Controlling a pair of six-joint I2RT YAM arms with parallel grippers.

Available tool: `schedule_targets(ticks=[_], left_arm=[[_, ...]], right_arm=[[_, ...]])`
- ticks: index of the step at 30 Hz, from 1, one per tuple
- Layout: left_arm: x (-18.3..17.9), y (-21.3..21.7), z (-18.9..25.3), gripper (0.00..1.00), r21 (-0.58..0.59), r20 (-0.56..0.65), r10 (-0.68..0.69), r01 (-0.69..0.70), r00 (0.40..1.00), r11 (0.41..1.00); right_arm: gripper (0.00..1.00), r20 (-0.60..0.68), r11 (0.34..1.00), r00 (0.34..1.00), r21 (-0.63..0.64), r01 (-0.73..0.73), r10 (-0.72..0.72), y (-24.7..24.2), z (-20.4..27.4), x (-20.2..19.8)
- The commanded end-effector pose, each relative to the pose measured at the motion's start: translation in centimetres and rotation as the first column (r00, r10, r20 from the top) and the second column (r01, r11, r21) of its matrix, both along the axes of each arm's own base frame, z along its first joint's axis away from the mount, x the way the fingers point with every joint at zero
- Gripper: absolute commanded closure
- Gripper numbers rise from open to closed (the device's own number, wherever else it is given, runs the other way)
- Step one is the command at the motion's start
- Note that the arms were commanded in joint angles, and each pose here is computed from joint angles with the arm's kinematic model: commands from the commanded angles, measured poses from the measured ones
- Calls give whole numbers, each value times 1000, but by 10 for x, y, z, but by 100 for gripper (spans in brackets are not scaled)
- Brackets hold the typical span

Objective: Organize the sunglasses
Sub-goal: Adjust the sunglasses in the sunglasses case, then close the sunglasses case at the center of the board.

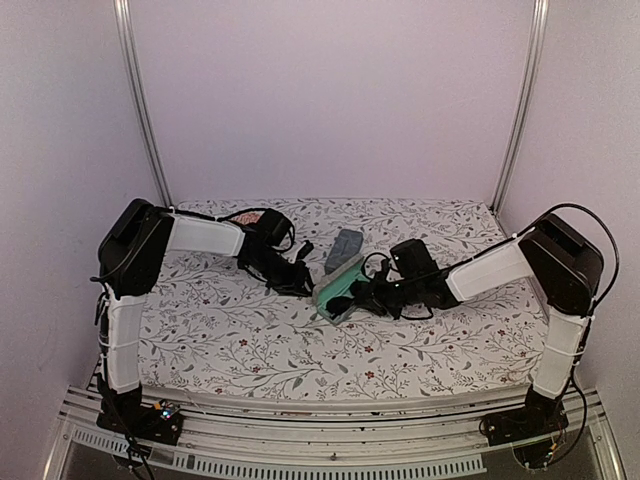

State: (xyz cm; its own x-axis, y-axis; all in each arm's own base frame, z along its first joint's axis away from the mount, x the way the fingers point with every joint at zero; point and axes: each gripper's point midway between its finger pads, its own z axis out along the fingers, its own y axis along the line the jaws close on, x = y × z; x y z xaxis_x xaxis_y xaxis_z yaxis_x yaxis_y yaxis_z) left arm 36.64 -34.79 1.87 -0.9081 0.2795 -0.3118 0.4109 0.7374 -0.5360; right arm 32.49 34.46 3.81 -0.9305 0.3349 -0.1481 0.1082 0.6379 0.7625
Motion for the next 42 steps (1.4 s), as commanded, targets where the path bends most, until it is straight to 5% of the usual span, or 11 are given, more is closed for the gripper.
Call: schedule_targets(ticks=[1, 14, 27, 34, 42], left_arm=[[5, -7, 28, 71, -46, 40, -15, 16, 999, 999], [-6, -16, 31, 73, -101, 16, -64, 66, 998, 993], [15, -8, 41, 69, -48, 93, 11, -6, 996, 999], [30, -12, 58, 59, -90, 129, 57, -46, 990, 995], [28, -19, 73, 52, -212, 86, 77, -57, 993, 976]], right_arm=[[97, -12, 1000, 1000, -11, 5, -5, 4, -8, 5], [96, -43, 999, 998, -42, 34, -36, -3, -16, 9], [72, 141, 998, 988, 17, 58, -60, -29, 44, 10], [73, 59, 987, 986, -27, 156, -154, -60, 16, 1], [77, 106, 996, 991, -19, 82, -79, -37, 15, 23]])
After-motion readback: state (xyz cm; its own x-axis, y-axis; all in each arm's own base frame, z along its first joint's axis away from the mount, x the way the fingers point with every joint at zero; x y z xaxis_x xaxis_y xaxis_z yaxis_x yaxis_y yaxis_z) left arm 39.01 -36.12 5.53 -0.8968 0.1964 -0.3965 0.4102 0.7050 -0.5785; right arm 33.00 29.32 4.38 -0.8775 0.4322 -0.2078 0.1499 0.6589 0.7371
